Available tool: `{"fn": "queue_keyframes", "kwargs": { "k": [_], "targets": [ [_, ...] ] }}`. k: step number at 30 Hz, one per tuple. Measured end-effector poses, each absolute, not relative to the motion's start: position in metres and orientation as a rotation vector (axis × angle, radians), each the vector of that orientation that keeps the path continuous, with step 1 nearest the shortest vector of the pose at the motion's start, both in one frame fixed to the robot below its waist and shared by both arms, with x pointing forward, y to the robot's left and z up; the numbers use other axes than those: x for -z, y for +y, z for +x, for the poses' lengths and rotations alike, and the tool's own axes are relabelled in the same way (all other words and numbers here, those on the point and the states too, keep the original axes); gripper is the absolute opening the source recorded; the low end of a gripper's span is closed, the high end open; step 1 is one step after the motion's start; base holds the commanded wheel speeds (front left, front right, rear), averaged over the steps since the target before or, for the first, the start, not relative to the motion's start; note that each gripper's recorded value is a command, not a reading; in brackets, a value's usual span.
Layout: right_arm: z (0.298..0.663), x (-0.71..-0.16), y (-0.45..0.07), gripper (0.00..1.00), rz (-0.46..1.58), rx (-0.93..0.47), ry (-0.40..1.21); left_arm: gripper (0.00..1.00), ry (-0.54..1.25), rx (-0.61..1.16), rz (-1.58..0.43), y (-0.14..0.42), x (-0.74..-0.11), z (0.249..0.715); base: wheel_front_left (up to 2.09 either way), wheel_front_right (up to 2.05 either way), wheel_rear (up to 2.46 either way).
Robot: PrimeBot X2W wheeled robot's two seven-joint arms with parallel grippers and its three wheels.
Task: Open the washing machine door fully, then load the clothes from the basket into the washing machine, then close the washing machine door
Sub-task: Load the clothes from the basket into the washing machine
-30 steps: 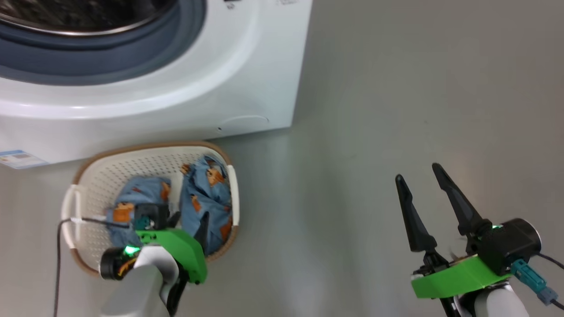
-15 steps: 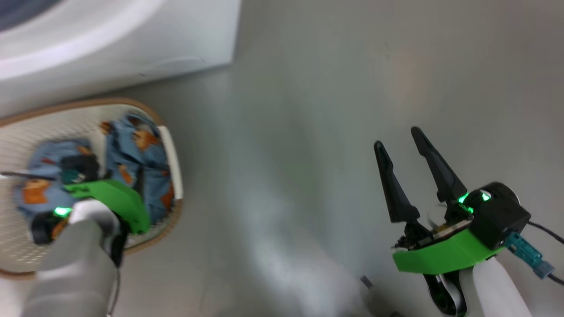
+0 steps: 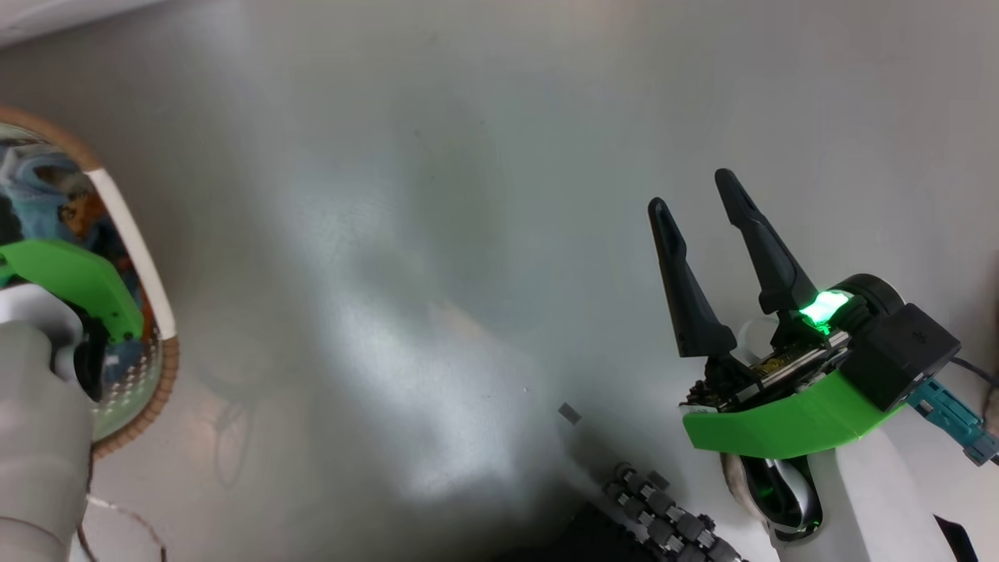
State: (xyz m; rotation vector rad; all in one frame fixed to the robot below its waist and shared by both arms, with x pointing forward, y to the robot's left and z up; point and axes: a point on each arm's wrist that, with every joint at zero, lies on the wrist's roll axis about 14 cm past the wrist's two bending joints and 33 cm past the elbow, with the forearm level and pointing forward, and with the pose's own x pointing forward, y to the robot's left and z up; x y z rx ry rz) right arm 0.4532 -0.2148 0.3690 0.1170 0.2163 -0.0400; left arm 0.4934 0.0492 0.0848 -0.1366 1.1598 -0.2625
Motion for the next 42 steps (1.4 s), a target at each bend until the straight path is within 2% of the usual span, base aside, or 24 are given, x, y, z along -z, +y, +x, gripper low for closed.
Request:
{"fn": "queue_keyframes", "kwargs": {
  "k": [1, 2, 3, 4, 14, 21, 28, 35, 42],
  "targets": [
    [0.453, -0.367, -0.216, 1.00, 0.117, 0.044, 0.222, 0.60, 1.167, 0.259, -0.134, 0.049, -0.082, 0.493, 0.00, 0.00, 0.00],
    [0.452, -0.365, -0.217, 1.00, 0.118, 0.047, 0.227, 0.38, 1.171, 0.257, -0.132, 0.048, -0.079, 0.493, 0.00, 0.00, 0.00],
    [0.452, -0.364, -0.217, 1.00, 0.117, 0.049, 0.227, 0.03, 1.174, 0.254, -0.131, 0.048, -0.077, 0.493, 0.00, 0.00, 0.00],
    [0.452, -0.362, -0.217, 1.00, 0.117, 0.050, 0.230, 0.00, 1.177, 0.252, -0.131, 0.047, -0.075, 0.492, 0.00, 0.00, 0.00],
    [0.461, -0.363, -0.213, 1.00, 0.123, 0.032, 0.211, 0.00, 1.161, 0.221, -0.107, 0.059, -0.076, 0.494, 0.00, 0.00, 0.00],
    [0.464, -0.369, -0.212, 1.00, 0.124, 0.026, 0.188, 0.00, 1.082, 0.196, -0.102, 0.067, -0.092, 0.506, 0.00, 0.00, 0.00],
    [0.469, -0.378, -0.207, 1.00, 0.100, 0.004, 0.160, 0.00, 0.944, 0.171, -0.114, 0.075, -0.123, 0.519, 0.00, 0.00, 0.00],
    [0.467, -0.387, -0.203, 1.00, 0.062, -0.011, 0.146, 0.00, 0.858, 0.134, -0.171, 0.079, -0.161, 0.511, 0.00, 0.00, 0.00],
    [0.463, -0.398, -0.192, 1.00, 0.044, -0.049, 0.130, 0.00, 0.689, 0.100, -0.206, 0.093, -0.220, 0.517, 0.00, 0.00, 0.00]
  ]
}}
